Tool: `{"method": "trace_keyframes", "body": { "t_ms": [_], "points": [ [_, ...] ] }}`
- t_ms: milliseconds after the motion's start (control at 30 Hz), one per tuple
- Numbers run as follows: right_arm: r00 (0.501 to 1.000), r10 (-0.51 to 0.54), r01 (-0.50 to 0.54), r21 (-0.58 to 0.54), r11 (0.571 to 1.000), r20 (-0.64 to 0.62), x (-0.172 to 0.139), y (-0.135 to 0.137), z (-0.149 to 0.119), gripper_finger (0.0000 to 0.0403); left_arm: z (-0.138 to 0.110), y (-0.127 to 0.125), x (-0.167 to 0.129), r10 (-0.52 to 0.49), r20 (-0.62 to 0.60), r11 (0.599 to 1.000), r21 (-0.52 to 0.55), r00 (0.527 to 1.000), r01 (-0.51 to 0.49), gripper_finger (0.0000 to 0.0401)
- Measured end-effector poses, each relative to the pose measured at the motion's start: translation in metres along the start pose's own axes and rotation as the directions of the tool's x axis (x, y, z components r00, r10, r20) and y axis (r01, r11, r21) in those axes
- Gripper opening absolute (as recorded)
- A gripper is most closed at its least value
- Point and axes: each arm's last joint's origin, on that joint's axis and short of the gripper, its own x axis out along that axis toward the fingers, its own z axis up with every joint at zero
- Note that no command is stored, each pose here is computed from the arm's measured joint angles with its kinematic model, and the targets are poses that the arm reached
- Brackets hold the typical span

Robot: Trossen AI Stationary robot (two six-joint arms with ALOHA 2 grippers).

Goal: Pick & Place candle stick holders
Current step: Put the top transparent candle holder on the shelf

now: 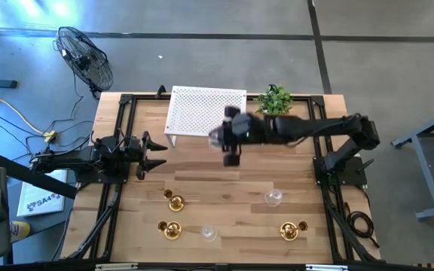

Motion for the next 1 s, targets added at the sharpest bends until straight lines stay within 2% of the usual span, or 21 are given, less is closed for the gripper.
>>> {"method": "trace_keyframes", "body": {
  "t_ms": [133,267,467,633,767,933,1000],
  "points": [
    [0.993,-0.119,0.119,0.062,0.991,-0.007,-0.007,-0.041,0.005,0.014,0.0,-0.001,0.0,-0.016,0.0,1.0,-0.001,1.0,0.016,0.025],
    [0.977,-0.202,0.21,0.125,0.97,-0.071,-0.009,-0.084,-0.007,0.014,0.0,-0.001,0.0,-0.017,0.0,1.0,-0.001,1.0,0.017,0.025],
    [0.988,-0.142,0.151,0.306,0.94,-0.053,0.001,-0.133,-0.043,0.014,0.0,-0.001,0.0,-0.017,0.0,1.0,-0.001,1.0,0.017,0.025],
    [0.991,-0.13,0.129,0.363,0.923,-0.021,0.016,-0.149,-0.077,0.014,0.0,-0.001,0.0,-0.017,0.0,1.0,-0.001,1.0,0.017,0.025],
    [0.982,-0.19,0.181,0.368,0.912,-0.01,0.024,-0.153,-0.092,0.014,0.0,-0.001,0.0,-0.018,0.0,1.0,-0.011,1.0,0.018,0.025],
    [0.963,-0.254,0.267,0.367,0.891,-0.085,0.029,-0.153,-0.108,0.014,0.0,-0.001,0.0,-0.018,-0.001,1.0,-0.019,1.0,0.018,0.025],
    [0.963,-0.251,0.268,0.37,0.889,-0.095,0.029,-0.154,-0.112,0.014,0.0,-0.001,0.0,-0.018,-0.001,1.0,-0.019,1.0,0.018,0.025]
  ]
}}
